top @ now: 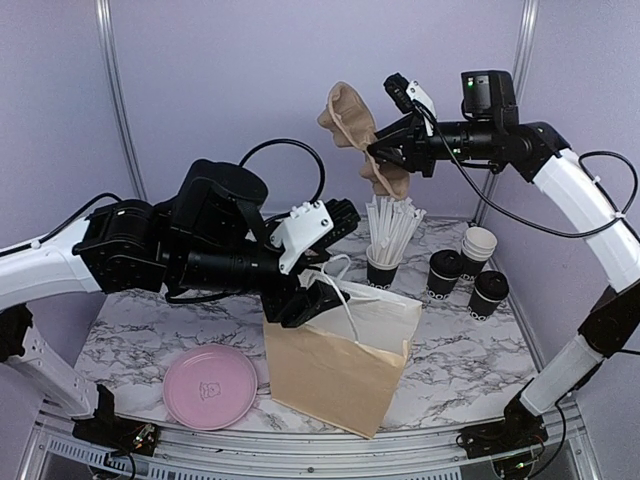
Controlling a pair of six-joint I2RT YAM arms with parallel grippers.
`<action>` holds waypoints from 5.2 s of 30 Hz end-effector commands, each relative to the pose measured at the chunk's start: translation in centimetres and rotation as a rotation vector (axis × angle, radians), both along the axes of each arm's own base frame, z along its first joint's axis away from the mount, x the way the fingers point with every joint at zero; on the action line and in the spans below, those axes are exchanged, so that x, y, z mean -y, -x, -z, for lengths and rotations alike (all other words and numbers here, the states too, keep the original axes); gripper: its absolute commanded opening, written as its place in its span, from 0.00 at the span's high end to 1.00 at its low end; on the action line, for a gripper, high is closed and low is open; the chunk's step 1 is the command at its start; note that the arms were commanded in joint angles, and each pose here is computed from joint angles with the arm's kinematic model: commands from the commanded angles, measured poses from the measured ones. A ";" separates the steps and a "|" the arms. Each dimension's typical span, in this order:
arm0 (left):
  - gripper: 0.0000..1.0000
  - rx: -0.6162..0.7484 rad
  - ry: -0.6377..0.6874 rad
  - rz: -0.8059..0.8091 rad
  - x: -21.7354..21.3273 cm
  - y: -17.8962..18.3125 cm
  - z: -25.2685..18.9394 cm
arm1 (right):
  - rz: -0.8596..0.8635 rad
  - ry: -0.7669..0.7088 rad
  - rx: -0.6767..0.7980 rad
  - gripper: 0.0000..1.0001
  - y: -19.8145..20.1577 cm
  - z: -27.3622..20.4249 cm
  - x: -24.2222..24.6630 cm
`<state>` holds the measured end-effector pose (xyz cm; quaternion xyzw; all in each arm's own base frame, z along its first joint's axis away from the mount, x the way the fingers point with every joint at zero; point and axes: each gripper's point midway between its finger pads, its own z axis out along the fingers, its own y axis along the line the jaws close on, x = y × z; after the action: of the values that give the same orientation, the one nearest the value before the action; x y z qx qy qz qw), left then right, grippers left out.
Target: Pack the takeout coffee
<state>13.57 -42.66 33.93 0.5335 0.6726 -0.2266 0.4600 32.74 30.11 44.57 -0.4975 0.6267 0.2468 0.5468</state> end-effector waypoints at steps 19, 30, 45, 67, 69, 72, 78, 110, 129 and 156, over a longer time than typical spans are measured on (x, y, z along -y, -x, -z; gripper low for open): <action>0.29 -0.109 0.001 0.143 -6.5 -3.4 -3.7 | -0.058 -0.033 -0.002 0.77 3.6 -1.3 1.3; 0.55 -0.156 0.067 0.273 -1.0 -3.7 -3.7 | 0.024 -0.005 0.028 0.80 2.2 -0.9 2.0; 0.29 -0.179 -0.077 0.015 -3.5 -7.1 3.5 | 0.202 0.269 -0.114 0.81 1.7 9.2 6.0; 0.28 -0.208 -0.119 -0.069 -5.4 -8.9 7.8 | 0.496 0.694 -0.694 0.81 6.9 28.9 24.4; 0.28 -0.215 -0.124 -0.064 -5.4 -8.8 8.1 | 0.495 0.705 -0.744 0.80 7.6 30.0 24.9; 0.28 -0.221 -0.131 -0.062 -5.4 -8.7 8.6 | 0.480 0.721 -0.814 0.80 8.7 31.8 24.9; 0.28 -0.222 -0.133 -0.066 -5.7 -8.7 8.9 | 0.421 0.704 -0.917 0.78 10.2 34.3 24.1; 0.28 -0.249 -0.119 -0.066 -5.4 -8.6 9.0 | -0.028 0.411 -1.040 0.26 13.3 30.6 17.3; 0.28 -0.256 -0.169 -0.074 -5.4 -8.9 10.3 | -0.140 0.587 -0.928 0.22 15.8 31.7 17.1; 0.27 -0.204 -0.223 -0.147 -7.4 -9.6 11.2 | -0.376 0.385 -0.914 1.00 14.7 27.4 9.2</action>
<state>22.85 -36.52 22.80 0.5097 0.7673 -0.1932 0.3378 17.41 19.30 14.41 -0.4977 0.7575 0.4219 0.0217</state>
